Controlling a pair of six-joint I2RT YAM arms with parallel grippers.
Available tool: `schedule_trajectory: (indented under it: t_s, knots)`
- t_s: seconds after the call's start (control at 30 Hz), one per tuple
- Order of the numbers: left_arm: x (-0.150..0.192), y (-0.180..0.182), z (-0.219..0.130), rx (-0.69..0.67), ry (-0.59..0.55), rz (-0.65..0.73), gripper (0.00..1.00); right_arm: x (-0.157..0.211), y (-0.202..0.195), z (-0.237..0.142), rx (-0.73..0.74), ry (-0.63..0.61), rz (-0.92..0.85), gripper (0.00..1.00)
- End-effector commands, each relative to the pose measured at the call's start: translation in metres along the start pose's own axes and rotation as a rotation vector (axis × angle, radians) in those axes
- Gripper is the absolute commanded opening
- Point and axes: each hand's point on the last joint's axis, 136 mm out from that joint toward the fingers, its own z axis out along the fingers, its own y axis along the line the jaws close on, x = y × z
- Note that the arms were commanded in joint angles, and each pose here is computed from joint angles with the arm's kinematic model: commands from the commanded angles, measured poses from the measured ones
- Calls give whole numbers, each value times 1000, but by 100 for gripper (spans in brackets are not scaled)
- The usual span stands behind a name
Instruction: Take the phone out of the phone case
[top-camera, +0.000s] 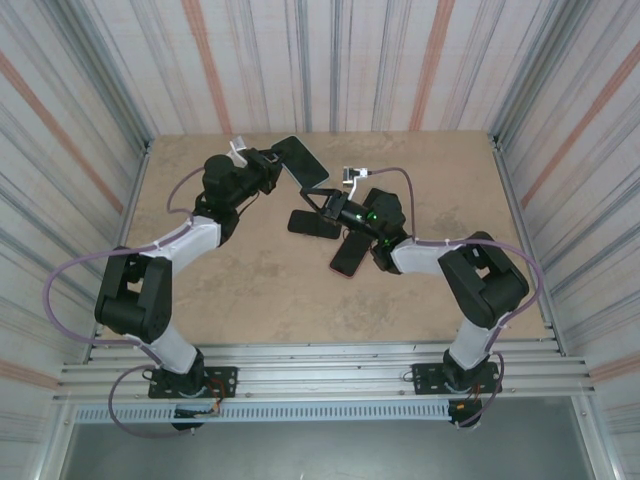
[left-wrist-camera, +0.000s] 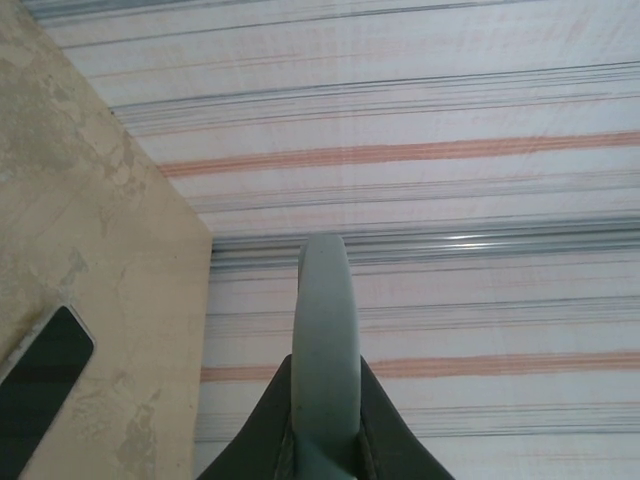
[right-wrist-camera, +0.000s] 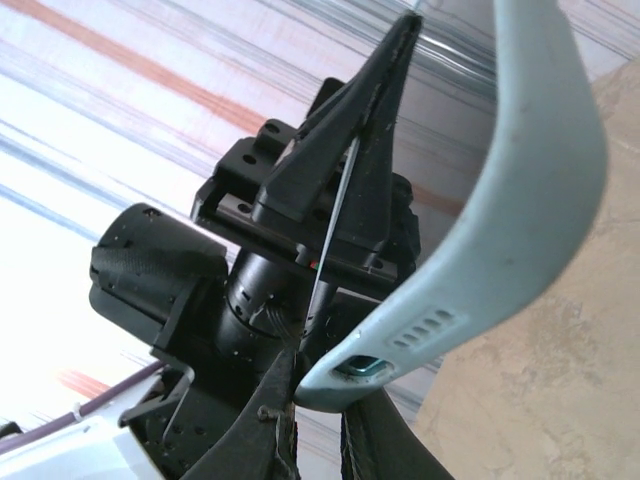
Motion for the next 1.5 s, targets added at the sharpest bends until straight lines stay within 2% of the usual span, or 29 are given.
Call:
schedule_trajectory:
  t_s: [0.0, 0.37, 0.5, 0.67, 0.87, 1.0, 1.13, 1.27, 1.47]
  knots:
    - [28, -91, -17, 236, 141, 0, 0, -2, -57, -13, 228, 29, -71, 9]
    - [40, -109, -17, 264, 205, 0, 0, -14, -66, -20, 334, 86, -192, 9]
    - [41, -107, -17, 253, 209, 22, 0, -18, -59, -22, 314, 84, -204, 10]
    - [38, -100, -17, 209, 212, 114, 0, -23, -40, -26, 273, 94, -259, 22]
    - [32, -103, -20, 184, 270, 358, 0, -13, -26, -47, 253, 234, -393, 44]
    - [38, -115, -23, 235, 372, 540, 0, -2, -12, -62, 252, 373, -537, 55]
    - [51, -123, -27, 315, 452, 728, 0, -6, -1, -76, 223, 445, -641, 57]
    - [61, -121, -30, 376, 528, 854, 0, -4, 20, -76, 120, 502, -736, 55]
    - [72, -132, -37, 497, 549, 988, 0, 9, 29, -66, 32, 639, -828, 51]
